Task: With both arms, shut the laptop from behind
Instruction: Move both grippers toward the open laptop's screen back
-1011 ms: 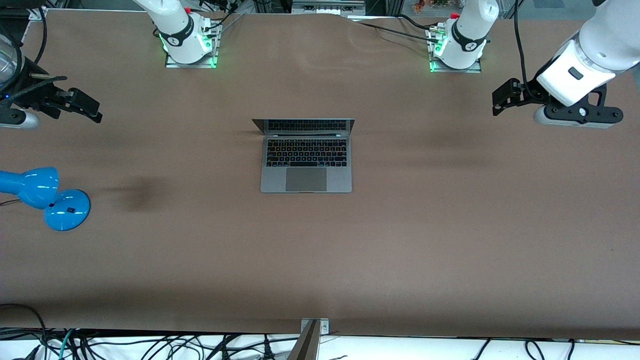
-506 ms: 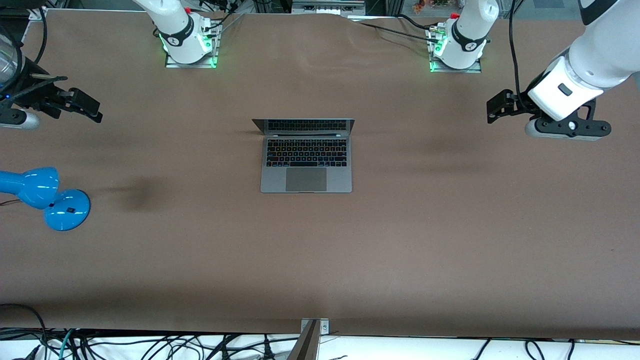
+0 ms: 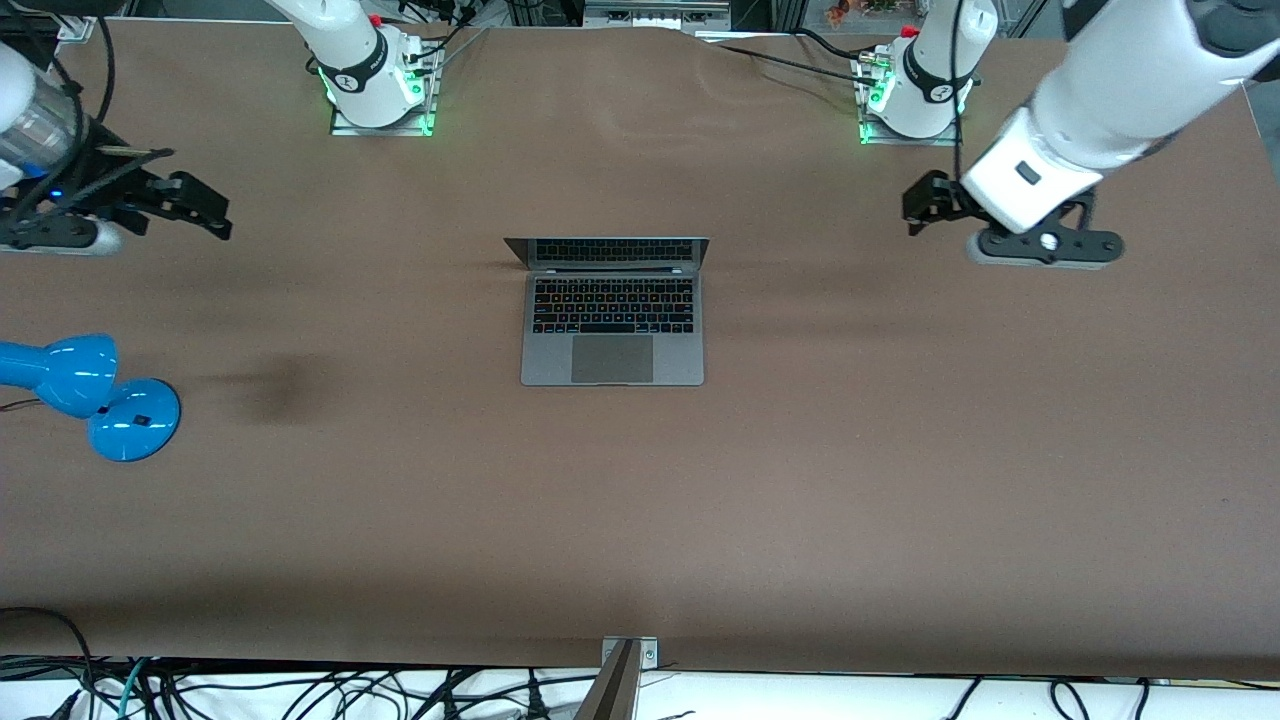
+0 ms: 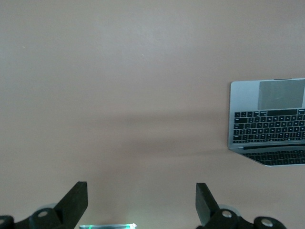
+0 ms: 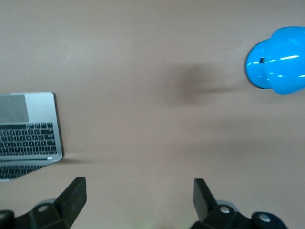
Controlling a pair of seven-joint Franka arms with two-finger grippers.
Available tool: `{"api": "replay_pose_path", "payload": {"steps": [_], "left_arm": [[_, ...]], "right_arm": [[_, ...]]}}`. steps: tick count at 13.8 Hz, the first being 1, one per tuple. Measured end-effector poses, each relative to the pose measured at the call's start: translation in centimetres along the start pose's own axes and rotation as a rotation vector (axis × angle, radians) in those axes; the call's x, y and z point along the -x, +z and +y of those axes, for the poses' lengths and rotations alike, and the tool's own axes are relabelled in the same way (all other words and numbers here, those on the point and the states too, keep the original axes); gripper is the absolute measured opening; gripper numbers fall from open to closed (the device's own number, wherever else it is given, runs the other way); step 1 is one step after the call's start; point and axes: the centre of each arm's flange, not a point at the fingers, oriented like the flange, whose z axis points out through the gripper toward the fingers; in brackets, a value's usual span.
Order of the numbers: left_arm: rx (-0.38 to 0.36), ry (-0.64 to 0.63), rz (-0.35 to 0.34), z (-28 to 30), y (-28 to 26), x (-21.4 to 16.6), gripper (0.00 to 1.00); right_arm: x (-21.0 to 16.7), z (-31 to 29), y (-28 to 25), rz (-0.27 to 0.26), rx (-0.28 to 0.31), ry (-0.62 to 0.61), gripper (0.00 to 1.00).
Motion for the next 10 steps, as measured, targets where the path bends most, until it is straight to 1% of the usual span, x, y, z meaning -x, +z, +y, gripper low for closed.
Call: {"api": "replay_pose_path", "payload": {"steps": [3, 4, 5, 7, 8, 9, 10], "left_arm": [[-0.016, -0.007, -0.017, 4.8, 1.0, 1.9, 1.00], [-0.011, -0.012, -0.031, 6.1, 1.5, 2.6, 1.00], [0.010, -0.025, -0.051, 7.2, 1.9, 3.1, 1.00], [0.032, -0.053, -0.082, 8.5, 2.6, 3.8, 1.00], [0.030, -0.067, -0.095, 9.2, 3.2, 4.1, 1.00], [0.024, -0.086, -0.106, 10.4, 3.9, 4.4, 1.00], [0.020, -0.098, -0.114, 12.0, 4.7, 4.9, 1.00]], "right_arm": [[0.9, -5.6, 1.2, -0.029, 0.016, -0.097, 1.00], [1.3, -7.8, 1.6, -0.036, 0.021, -0.134, 1.00], [1.8, -10.0, 2.0, -0.044, 0.020, -0.170, 1.00], [2.8, -13.7, 2.8, -0.065, -0.003, -0.214, 1.00], [3.3, -15.0, 3.2, -0.079, -0.020, -0.213, 0.97], [3.8, -16.3, 3.7, -0.097, -0.040, -0.194, 0.97], [4.4, -17.7, 4.1, -0.115, -0.052, -0.172, 0.93]]}}
